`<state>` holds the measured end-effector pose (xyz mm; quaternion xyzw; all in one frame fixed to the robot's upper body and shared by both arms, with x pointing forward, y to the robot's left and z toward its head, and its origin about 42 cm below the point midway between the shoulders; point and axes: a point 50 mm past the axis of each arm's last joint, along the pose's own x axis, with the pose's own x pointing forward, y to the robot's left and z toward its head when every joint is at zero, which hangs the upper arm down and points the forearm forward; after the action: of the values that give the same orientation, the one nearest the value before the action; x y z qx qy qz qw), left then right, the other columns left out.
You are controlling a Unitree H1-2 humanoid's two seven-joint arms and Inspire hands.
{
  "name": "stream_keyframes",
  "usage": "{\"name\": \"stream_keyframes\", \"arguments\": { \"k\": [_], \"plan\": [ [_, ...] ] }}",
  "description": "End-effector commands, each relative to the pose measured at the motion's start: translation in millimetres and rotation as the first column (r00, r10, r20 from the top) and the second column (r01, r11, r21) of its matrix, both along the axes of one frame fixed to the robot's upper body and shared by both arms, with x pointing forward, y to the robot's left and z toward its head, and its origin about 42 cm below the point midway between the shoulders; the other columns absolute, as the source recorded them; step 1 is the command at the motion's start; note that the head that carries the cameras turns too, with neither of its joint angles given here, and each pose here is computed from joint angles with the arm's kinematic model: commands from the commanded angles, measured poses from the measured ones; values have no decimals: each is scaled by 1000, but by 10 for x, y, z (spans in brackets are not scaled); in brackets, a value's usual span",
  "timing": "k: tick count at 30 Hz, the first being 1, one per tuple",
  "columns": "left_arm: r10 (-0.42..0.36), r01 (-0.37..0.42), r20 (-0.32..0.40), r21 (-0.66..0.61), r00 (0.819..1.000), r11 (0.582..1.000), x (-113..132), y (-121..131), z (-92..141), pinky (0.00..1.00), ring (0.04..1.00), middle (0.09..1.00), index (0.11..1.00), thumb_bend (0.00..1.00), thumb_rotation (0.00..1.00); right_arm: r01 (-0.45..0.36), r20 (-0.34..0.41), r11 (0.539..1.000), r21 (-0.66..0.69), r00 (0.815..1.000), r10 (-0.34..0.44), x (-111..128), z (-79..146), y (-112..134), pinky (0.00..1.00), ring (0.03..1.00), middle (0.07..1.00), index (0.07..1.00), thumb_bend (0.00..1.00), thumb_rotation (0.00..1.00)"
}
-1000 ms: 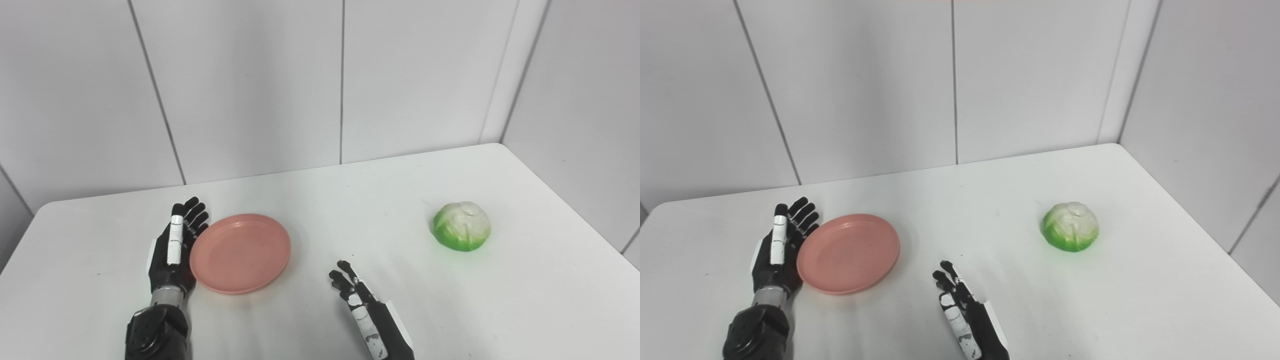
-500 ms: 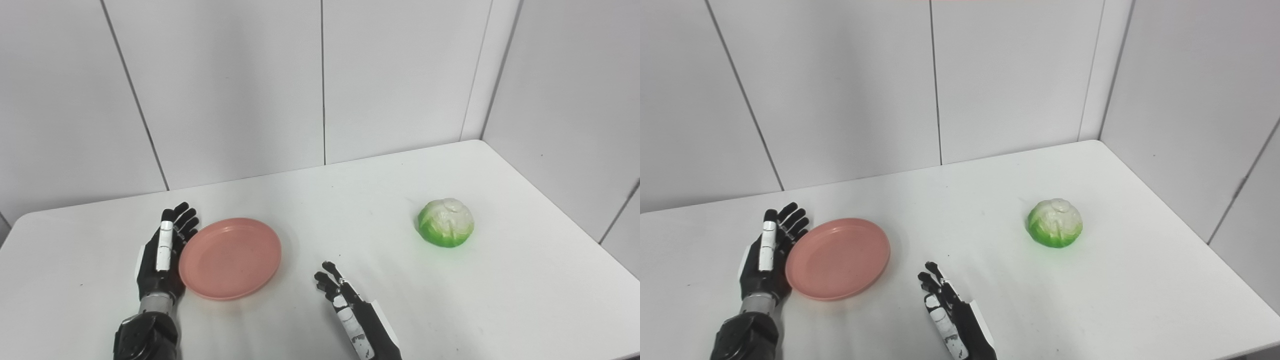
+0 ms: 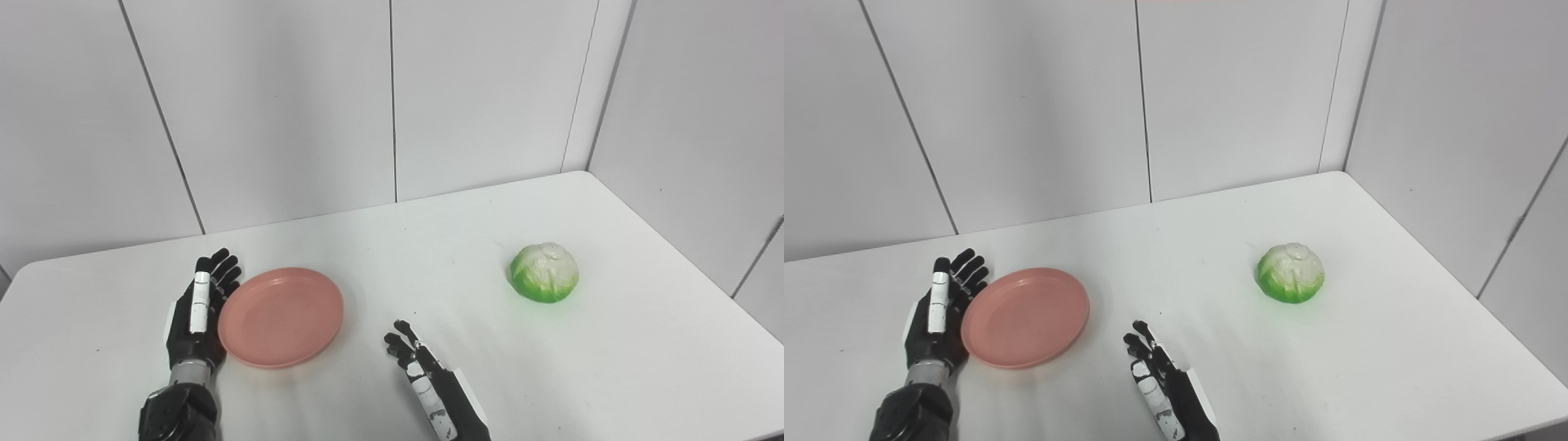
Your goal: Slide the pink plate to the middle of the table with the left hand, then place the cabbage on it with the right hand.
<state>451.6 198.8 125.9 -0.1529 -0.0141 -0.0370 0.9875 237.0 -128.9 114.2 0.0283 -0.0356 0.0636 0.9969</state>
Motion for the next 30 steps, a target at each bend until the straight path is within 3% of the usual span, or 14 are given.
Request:
{"name": "stream_keyframes", "arguments": {
  "k": [1,5,12,19,27,30],
  "plan": [
    [-14,14,21,2,1000,1000,44,-14,80,909,860,828,757,874,763,13,6,1000,8,1000,-13,-166,-74,67,934,893,886,939,753,1000],
    [-13,13,19,9,1000,1000,33,-9,75,902,865,838,773,863,773,61,78,997,-41,995,-57,-200,-57,34,889,870,868,922,728,1000],
    [-6,6,-2,-1,1000,1000,7,-2,41,912,858,823,757,861,755,122,142,991,-53,983,-113,-264,50,-37,872,873,877,925,795,995],
    [-2,1,-14,-7,1000,1000,3,23,16,915,856,814,751,848,750,171,259,985,-35,953,-156,-272,327,-135,799,839,874,907,820,951],
    [-1,1,-15,-11,1000,1000,33,51,5,920,867,820,743,856,748,204,316,973,-109,935,-161,-216,628,-299,806,866,890,896,981,847],
    [-5,5,-17,-11,1000,1000,35,23,0,910,860,816,733,847,747,209,320,968,-139,935,-156,-170,705,-385,802,875,900,899,1000,805]
  ]
}}
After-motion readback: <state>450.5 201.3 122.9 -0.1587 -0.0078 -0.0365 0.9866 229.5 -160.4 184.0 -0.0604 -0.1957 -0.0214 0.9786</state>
